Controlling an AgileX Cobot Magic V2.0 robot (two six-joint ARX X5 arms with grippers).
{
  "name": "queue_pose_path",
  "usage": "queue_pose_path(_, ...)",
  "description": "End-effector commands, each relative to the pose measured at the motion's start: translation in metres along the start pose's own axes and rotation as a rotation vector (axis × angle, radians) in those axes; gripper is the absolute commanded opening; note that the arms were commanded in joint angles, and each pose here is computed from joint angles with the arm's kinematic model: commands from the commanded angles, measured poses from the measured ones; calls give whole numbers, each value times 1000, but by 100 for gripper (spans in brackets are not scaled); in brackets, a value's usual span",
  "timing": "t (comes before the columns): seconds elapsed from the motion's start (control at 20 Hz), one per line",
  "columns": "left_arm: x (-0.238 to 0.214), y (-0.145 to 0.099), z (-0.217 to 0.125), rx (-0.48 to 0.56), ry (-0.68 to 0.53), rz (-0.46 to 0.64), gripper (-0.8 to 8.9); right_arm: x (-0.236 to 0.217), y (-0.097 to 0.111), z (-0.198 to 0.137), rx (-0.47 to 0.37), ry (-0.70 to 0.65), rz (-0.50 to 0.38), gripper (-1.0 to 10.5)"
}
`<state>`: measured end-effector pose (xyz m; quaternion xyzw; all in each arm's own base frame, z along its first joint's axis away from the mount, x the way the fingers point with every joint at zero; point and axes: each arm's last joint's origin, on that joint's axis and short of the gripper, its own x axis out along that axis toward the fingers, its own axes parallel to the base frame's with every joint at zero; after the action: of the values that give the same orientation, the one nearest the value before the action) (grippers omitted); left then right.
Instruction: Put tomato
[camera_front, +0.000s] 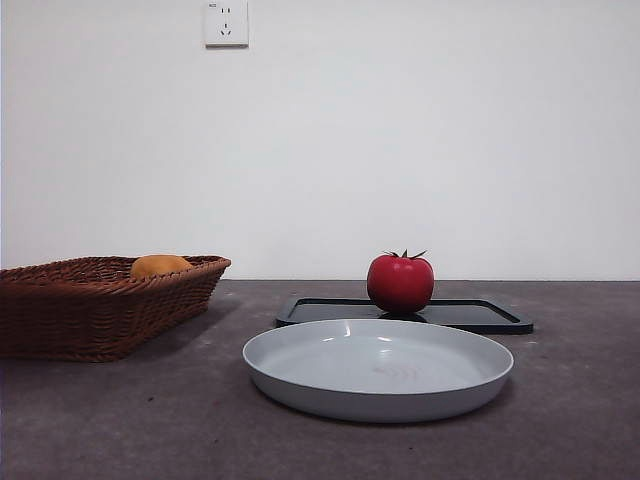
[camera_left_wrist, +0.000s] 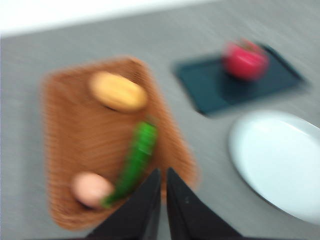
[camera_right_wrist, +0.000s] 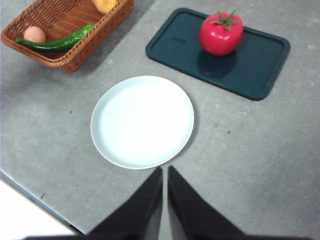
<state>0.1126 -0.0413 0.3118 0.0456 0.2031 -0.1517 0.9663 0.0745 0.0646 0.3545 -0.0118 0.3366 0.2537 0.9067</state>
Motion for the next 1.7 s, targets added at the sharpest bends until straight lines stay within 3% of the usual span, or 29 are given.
queue_pose_path(0.05,13,9,-40,-8,-73,88,19,-1,1,3,4,-11,9,7)
queue_pose_path(0.35,21,22,-121,-164,-178,244,18,-1,1,3,4,-11,9,7)
queue_pose_path(0.65,29,26,-151,-218,-197,300,18,-1,1,3,4,-11,9,7)
queue_pose_path(0.75,36,27,-160,-223,-172,267,19,-1,1,3,4,-11,9,7)
queue_pose_path(0.95,40,29,-160,-176,-254,144,18,-1,2,3,4,-12,10,7)
queue_pose_path(1.1,40,30,-161,-167,-249,181,18,-1,2,3,4,-12,10,7)
queue_pose_path(1.35,39,34,-163,-221,-240,343,18,-1,2,3,4,-12,10,7)
queue_pose_path(1.7,39,34,-162,-221,-245,342,18,-1,2,3,4,-12,10,7)
